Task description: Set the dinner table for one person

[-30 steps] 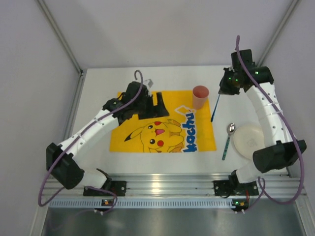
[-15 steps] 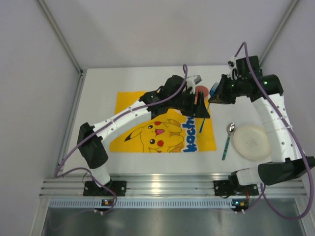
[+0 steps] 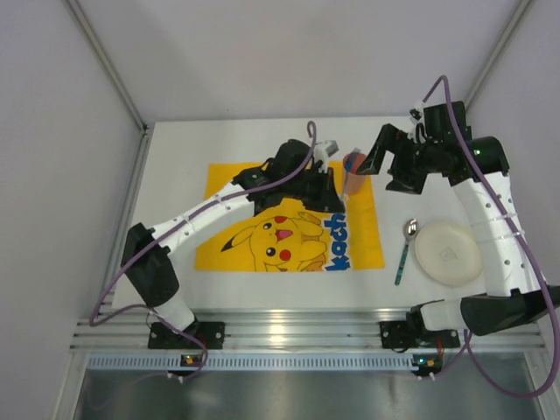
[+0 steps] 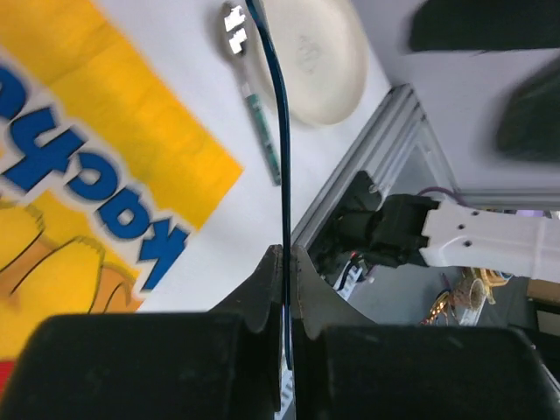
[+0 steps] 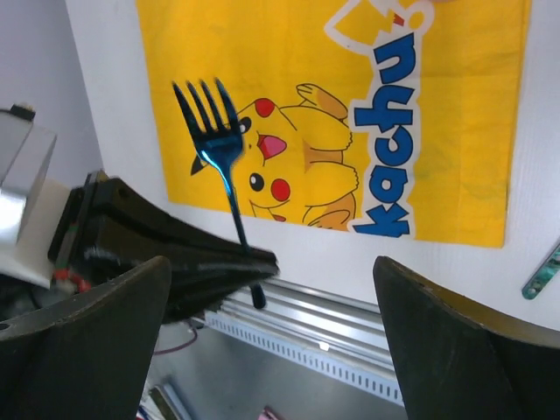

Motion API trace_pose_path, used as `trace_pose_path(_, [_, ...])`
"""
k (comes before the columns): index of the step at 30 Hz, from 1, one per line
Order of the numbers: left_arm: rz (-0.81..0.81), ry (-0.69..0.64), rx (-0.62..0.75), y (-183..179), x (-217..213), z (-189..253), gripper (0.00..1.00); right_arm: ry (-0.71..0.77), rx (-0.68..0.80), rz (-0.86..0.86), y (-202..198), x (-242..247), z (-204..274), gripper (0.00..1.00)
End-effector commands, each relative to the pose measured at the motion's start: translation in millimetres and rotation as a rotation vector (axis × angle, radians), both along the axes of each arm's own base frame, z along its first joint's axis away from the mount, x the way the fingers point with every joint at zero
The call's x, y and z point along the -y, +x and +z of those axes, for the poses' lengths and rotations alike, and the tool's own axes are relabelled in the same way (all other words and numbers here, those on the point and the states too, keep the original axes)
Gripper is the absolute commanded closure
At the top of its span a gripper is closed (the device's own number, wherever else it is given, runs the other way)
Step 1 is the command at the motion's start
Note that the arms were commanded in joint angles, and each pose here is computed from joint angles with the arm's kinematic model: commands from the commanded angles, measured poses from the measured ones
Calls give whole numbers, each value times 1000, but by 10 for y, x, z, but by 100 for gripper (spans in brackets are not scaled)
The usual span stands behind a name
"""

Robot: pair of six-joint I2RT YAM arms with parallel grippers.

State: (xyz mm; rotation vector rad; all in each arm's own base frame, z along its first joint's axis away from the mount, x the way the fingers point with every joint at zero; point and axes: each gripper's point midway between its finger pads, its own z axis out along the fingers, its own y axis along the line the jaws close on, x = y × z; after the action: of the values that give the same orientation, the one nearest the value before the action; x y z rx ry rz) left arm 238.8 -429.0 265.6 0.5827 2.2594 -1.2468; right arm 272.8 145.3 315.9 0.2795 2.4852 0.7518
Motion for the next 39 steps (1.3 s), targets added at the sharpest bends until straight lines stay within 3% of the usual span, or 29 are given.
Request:
trace_pose_path(1, [131, 67, -68, 296, -700, -219, 100, -42, 58, -23, -44, 100, 163, 0])
trace_pose_path(5, [236, 53, -235, 301, -1534, -723, 100, -89, 53, -27, -80, 179, 82, 0])
trace_pose_path(6, [310, 25, -245, 477, -1805, -759, 100, -93, 37, -26, -106, 187, 21, 0])
trace_pose_path(12, [349, -147, -486, 483, -2549, -1207, 100, -72, -3, -5, -172, 142, -159, 0])
trace_pose_path(14, [321, -228, -582, 437, -2611, -1351, 100, -73, -1, 2, -174, 140, -167, 0])
trace_pose_path(19, [392, -313, -586, 645, -2940, -1408, 100, -93, -7, 21, -195, 157, -199, 0])
trace_pose_path(23, [429, -193, -621, 739, -3083, -1592, 100, -107, -14, 41, -223, 167, -235, 1])
trace_pose_path(30, [427, -201, -763, 716, -3079, -1895, 96, -134, -29, 69, -262, 200, -334, 0])
trace_pose_path(39, [506, -33, -913, 588, -3249, -2154, 88, -150, -41, 98, -210, 196, -406, 0])
